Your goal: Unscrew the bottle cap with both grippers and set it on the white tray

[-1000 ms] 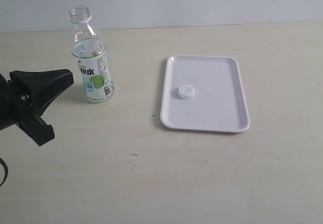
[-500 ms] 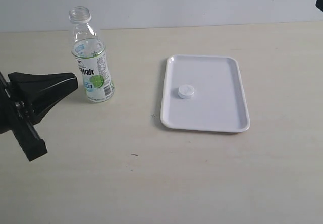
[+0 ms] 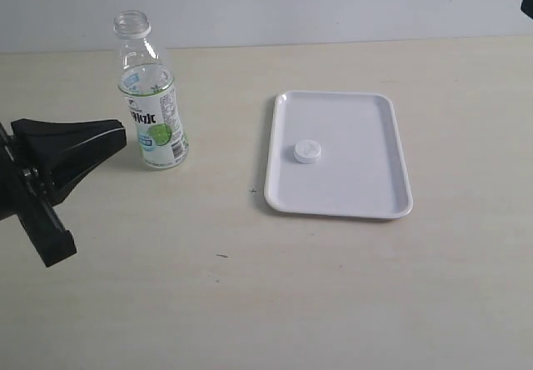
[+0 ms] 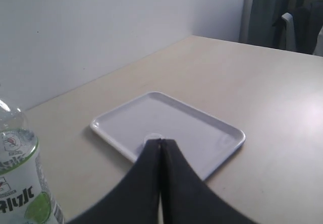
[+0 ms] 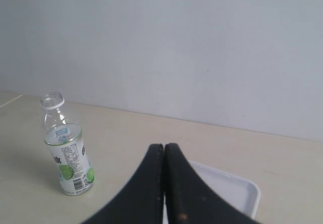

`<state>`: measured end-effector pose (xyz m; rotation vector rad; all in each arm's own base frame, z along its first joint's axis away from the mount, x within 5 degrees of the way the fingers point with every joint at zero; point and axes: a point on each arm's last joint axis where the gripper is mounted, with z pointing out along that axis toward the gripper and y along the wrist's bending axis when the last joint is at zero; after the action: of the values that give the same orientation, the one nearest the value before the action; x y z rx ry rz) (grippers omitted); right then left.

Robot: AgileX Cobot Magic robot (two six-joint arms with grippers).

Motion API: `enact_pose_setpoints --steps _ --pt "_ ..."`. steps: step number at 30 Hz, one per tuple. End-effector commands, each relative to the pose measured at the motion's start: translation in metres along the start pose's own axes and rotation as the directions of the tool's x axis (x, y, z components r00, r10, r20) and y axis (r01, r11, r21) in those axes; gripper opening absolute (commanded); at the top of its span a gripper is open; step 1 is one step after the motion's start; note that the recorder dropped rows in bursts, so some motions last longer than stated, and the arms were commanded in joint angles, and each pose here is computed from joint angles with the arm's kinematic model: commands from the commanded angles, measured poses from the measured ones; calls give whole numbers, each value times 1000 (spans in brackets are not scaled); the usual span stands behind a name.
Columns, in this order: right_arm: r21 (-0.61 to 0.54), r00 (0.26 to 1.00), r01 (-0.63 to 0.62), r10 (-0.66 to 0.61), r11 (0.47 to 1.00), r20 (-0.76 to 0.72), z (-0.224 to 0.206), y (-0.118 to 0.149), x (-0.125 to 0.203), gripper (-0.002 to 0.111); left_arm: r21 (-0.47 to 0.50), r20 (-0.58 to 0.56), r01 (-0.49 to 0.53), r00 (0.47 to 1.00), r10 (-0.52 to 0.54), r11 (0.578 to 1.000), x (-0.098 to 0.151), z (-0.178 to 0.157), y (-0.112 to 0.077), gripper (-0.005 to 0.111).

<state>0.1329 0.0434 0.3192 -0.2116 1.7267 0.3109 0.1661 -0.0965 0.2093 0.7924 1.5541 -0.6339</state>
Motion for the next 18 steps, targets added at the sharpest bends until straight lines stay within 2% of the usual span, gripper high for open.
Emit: enact_pose_setpoints --steps 1,4,7,10,12,15,18 --pt "6 1000 -6 6 1000 9 -1 -1 0 0 -27 -3 -40 999 40 999 -6 -8 -2 0" --pt "6 1000 -6 6 1000 9 -1 -1 0 0 -84 -11 -65 998 64 994 -14 -17 -3 0" --pt "6 1000 -6 6 1000 9 -1 -1 0 0 -210 -68 -3 998 -11 978 -17 -31 0 0" --pt "6 1000 -6 6 1000 9 -1 -1 0 0 -402 -88 114 983 -162 909 -19 -52 5 0" --pt "6 1000 -6 6 1000 9 -1 -1 0 0 -523 -51 181 969 -243 833 -21 -70 7 0" --pt "6 1000 -6 6 1000 9 -1 -1 0 0 -645 13 202 967 -253 737 -27 -97 4 0" --pt "6 1000 -6 6 1000 9 -1 -1 0 0 -713 72 202 974 -215 672 -31 -120 -2 0"
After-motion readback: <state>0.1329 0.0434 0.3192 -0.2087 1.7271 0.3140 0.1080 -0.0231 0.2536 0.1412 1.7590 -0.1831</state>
